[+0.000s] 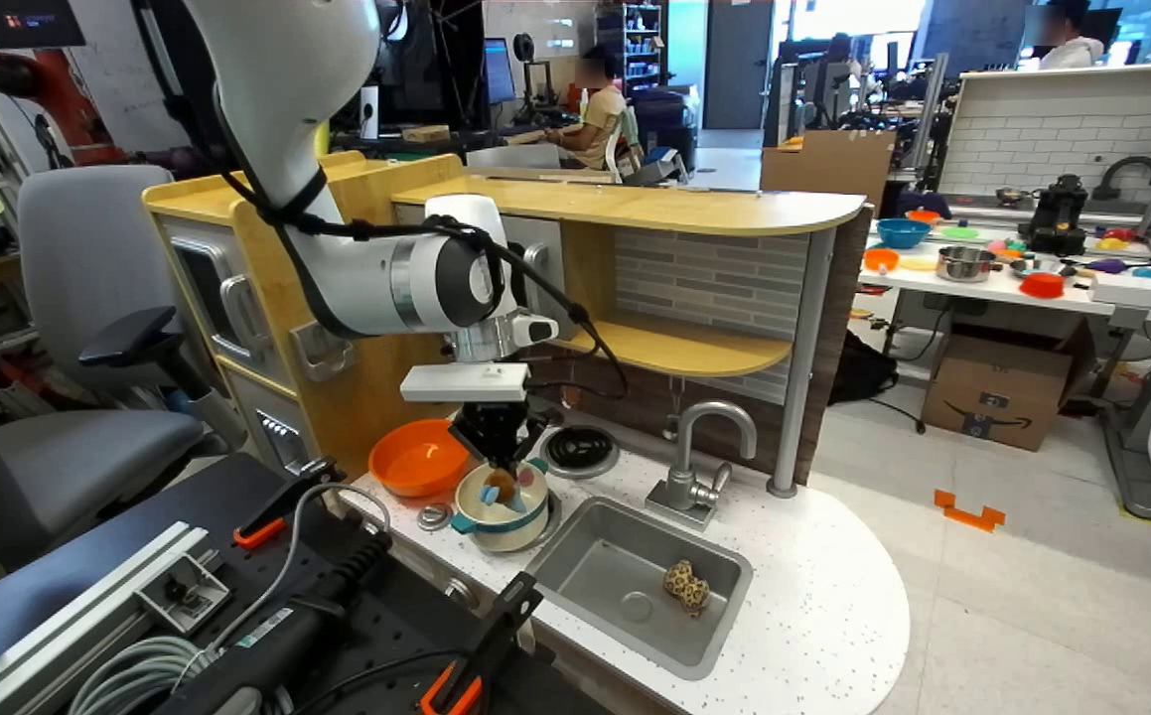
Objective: Take the blue and brown plush toy out of the white pot and place it in the sink, pick up the tiger toy from the sink and put it in the white pot, pick up the blue and brown toy and place it inside the orange bowl
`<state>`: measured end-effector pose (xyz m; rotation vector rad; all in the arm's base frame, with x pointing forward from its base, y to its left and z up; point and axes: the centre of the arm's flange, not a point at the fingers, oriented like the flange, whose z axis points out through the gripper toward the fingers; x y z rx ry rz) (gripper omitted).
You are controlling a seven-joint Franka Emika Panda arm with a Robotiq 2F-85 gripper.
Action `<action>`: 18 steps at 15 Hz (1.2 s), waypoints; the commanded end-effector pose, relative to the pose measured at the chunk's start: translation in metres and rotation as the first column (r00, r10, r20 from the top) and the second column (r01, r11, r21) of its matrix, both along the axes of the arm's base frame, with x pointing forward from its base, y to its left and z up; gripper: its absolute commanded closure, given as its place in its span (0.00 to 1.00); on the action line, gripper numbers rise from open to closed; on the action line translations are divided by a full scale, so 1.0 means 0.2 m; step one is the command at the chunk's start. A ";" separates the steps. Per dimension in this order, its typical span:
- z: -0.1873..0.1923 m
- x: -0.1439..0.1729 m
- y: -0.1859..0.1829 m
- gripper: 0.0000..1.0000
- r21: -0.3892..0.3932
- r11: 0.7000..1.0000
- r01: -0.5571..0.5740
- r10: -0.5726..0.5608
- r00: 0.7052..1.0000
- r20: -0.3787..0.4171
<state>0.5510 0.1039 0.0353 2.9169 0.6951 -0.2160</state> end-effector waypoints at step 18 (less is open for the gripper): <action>0.19 -0.10 -0.79 0.99 0.050 0.971 0.234 -0.233 0.972 -0.028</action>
